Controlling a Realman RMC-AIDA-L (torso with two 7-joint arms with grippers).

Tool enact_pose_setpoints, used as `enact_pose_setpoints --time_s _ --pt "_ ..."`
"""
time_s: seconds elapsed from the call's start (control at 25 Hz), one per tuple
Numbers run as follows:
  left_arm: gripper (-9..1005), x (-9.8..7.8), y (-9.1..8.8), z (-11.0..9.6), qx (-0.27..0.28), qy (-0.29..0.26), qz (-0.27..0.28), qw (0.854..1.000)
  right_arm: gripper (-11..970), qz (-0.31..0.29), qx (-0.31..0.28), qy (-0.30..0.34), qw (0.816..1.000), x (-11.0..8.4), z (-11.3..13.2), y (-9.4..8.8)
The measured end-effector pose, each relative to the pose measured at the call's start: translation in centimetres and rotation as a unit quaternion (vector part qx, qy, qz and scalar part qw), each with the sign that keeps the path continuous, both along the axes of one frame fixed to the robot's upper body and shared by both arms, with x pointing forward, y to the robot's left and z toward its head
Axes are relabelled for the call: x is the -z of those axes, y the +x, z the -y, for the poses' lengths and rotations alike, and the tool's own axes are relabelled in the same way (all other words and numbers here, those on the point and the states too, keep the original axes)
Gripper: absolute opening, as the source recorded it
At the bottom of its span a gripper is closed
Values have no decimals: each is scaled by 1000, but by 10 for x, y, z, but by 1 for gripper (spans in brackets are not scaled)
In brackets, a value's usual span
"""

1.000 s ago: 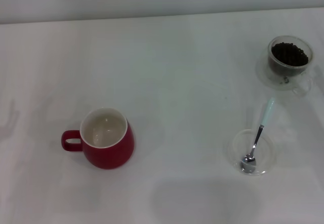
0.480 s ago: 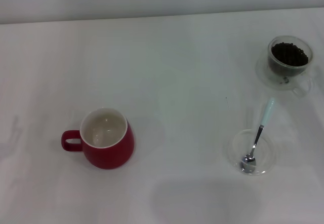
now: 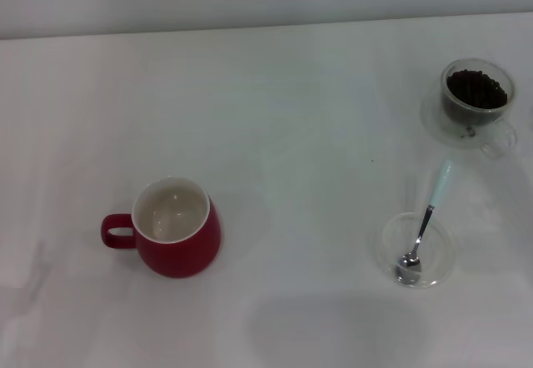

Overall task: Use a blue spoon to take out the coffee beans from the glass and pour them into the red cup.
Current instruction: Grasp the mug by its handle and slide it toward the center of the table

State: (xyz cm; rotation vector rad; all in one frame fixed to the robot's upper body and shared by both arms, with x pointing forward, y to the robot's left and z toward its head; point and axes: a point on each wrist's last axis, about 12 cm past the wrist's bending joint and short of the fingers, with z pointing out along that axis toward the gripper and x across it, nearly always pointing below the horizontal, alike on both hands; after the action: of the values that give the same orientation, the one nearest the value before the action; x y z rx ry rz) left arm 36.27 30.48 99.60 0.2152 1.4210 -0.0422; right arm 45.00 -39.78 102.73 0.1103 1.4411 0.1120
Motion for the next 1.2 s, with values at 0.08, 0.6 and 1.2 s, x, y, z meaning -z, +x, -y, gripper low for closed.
enact_pose_setpoints --time_s 0.08,0.6,1.2 --pt "888 2 -4 3 13 1 -6 1000 876 1 1 -1 1000 0 1 0" --pt "888 8 3 13 60 11 -34 998 876 -5 8 -4 1000 2 3 -6" --pt "888 17 27 29 108 30 -76 991 877 -10 10 -2 1000 3 3 -4"
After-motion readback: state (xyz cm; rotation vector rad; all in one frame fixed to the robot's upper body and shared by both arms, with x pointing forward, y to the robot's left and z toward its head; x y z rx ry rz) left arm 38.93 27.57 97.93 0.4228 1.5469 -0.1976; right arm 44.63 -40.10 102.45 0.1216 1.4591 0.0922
